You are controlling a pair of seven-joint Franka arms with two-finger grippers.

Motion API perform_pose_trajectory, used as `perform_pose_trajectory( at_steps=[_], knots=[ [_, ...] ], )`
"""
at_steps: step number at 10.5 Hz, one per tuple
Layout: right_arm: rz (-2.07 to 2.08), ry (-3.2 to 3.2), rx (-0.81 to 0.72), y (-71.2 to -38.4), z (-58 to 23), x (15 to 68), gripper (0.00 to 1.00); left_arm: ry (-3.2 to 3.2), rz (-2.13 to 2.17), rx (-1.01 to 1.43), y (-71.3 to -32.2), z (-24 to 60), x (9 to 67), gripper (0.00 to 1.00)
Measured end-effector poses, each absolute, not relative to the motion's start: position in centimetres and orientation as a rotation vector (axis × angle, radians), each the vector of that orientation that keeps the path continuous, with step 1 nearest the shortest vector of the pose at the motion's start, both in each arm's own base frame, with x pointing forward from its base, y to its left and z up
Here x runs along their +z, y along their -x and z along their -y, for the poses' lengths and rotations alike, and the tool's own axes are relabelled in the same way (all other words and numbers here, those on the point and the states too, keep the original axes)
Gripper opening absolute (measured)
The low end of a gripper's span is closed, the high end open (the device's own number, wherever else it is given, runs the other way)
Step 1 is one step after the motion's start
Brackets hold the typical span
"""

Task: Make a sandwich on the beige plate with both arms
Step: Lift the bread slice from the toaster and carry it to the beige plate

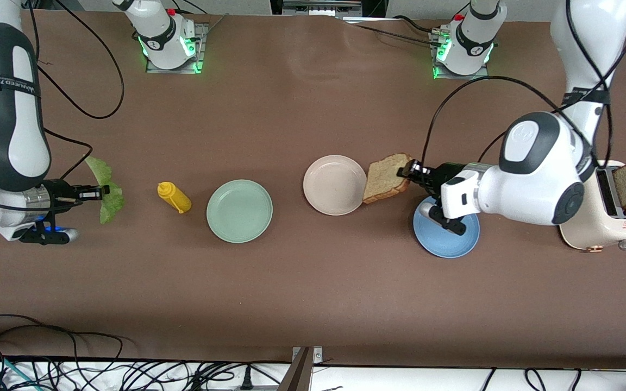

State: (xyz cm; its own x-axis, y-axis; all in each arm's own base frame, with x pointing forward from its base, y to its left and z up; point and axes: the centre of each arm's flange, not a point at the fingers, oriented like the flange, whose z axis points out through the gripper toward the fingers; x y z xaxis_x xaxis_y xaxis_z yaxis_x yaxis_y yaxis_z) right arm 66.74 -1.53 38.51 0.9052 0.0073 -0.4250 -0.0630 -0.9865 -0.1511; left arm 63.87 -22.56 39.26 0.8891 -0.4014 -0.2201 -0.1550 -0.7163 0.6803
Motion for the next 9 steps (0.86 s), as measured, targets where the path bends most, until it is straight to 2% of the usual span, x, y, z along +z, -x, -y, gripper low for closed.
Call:
perform_pose_trajectory(
  at_steps=[3, 9],
  knots=[
    [-0.106, 2.91, 0.66, -66.3, -0.4, 40.2, 0.07, -2.278, 0.328, -0.456, -64.5, 25.0, 36.0, 0.1],
    [-0.294, 2.915, 0.652, -65.0, -9.7, 44.2, 0.07, -2.123, 0.27, -0.401, -64.1, 31.3, 30.6, 0.1]
  ],
)
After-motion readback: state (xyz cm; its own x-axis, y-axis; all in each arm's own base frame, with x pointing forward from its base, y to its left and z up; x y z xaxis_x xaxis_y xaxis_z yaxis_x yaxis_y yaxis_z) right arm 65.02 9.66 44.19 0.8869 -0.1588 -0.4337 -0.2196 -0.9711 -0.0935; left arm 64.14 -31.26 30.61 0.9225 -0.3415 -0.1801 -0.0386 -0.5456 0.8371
